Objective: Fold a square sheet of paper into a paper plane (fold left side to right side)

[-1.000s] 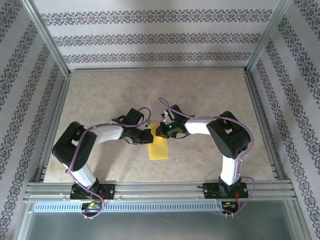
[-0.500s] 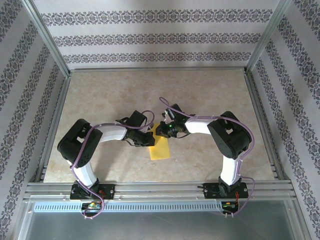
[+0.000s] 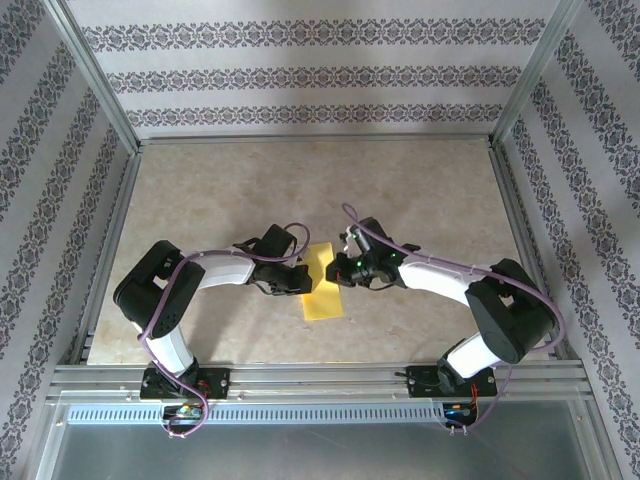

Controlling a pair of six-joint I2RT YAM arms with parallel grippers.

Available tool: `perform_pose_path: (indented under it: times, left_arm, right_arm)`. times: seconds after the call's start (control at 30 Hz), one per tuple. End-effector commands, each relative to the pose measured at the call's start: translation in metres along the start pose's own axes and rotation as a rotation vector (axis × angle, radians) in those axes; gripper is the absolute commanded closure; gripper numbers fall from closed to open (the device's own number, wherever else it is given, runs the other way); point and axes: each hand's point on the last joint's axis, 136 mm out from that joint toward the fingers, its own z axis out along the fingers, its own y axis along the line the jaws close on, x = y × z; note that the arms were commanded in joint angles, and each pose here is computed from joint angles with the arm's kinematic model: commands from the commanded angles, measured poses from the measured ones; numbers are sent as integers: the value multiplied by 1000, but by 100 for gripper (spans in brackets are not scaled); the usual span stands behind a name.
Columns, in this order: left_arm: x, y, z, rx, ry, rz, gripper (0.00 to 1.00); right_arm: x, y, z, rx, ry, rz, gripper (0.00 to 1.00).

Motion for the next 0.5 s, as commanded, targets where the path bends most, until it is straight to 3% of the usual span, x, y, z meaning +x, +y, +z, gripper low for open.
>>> perform_pose_path:
  times: [0.0,0.47]
  left_arm:
    - [13,11,3,-57,22,-39,100]
    - [-5,-12,-2,2,-15,-14,99]
  right_arm:
    - [20,-4,12,24,45,28,100]
    - [41,-44,35,208,120,36,100]
